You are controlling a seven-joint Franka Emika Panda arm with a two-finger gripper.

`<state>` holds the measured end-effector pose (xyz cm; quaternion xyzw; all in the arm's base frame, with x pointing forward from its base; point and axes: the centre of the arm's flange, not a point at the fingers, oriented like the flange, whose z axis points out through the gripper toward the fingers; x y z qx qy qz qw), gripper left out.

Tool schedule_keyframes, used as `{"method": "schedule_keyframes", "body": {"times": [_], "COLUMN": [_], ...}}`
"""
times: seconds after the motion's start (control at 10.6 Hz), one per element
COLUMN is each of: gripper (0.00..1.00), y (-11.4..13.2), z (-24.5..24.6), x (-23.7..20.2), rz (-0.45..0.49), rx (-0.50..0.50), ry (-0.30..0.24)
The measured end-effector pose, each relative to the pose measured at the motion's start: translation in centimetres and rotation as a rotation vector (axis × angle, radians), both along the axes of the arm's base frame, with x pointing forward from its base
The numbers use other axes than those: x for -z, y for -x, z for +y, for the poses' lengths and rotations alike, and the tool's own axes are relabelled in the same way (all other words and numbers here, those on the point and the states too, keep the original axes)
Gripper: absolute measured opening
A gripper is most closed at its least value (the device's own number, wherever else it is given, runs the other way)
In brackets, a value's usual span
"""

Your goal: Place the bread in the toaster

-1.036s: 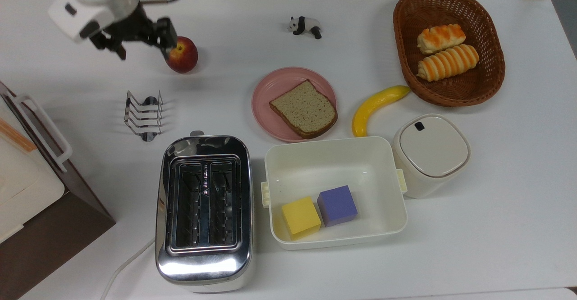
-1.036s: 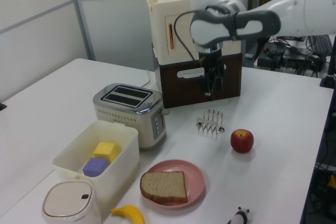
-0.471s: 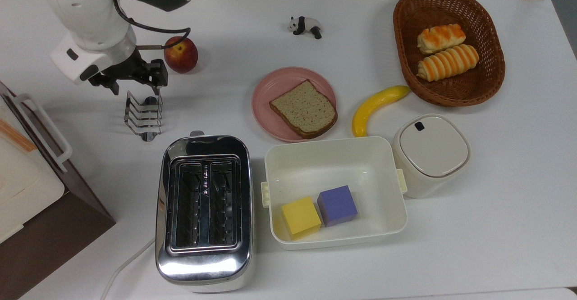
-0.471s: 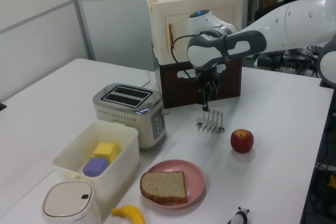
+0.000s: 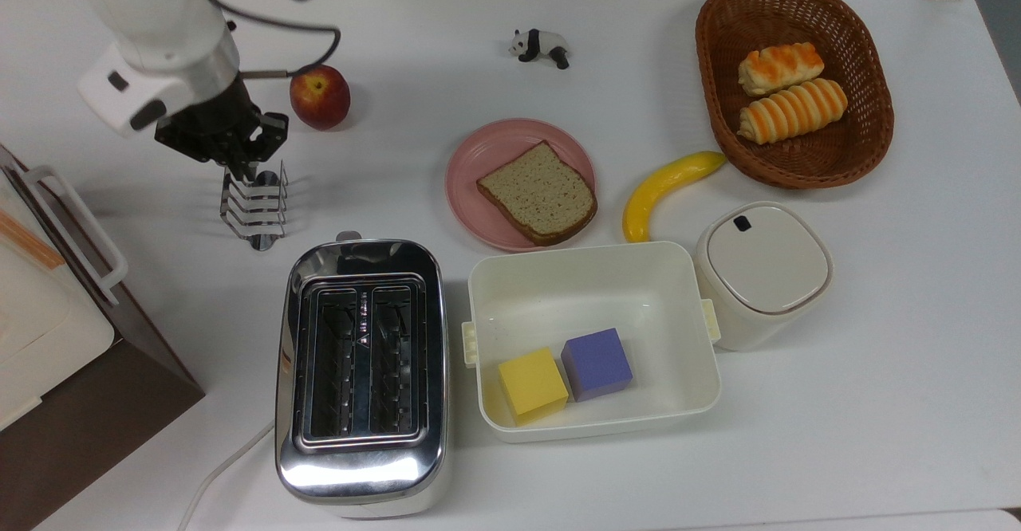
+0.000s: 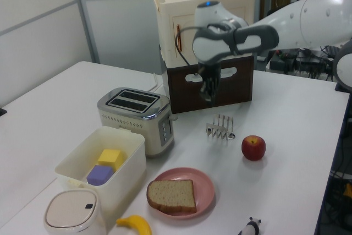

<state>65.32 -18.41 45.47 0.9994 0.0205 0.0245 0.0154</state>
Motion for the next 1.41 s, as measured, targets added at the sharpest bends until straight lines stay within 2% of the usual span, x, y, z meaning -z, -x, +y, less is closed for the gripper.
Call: {"method": "schedule_keyframes", "body": {"times": [0.28,0.47,0.66,0.75,0.85,0.94,1.04,1.13,1.22,1.32,1.41], "gripper": [0.13,0.15,0.18,0.2,0.27,0.4,0.56,0.72,0.86,1.0,1.0], "y": [-1.5,-3.4,-5.8,-7.2,-8.5,-9.4,-10.1,-10.3,-10.2,-9.6,-8.2], "z": [2.0,4.8,8.5,10.5,12.3,13.5,14.1,14.1,13.9,13.8,13.8], "x": [-7.9,-11.4,-11.1,-9.2,-6.6,-4.2,-2.5,-2.4,-3.8,-5.8,-7.7], "rz": [-0.213,-0.412,-0.56,-0.592,-0.599,-0.603,-0.614,-0.628,-0.652,-0.634,-0.556], "rx": [0.019,0.043,0.067,0.065,0.064,0.07,0.084,0.102,0.115,0.135,0.167], "ry": [-0.099,-0.1,-0.099,-0.089,-0.062,-0.029,-0.002,0.008,0.008,0.004,0.0]}}
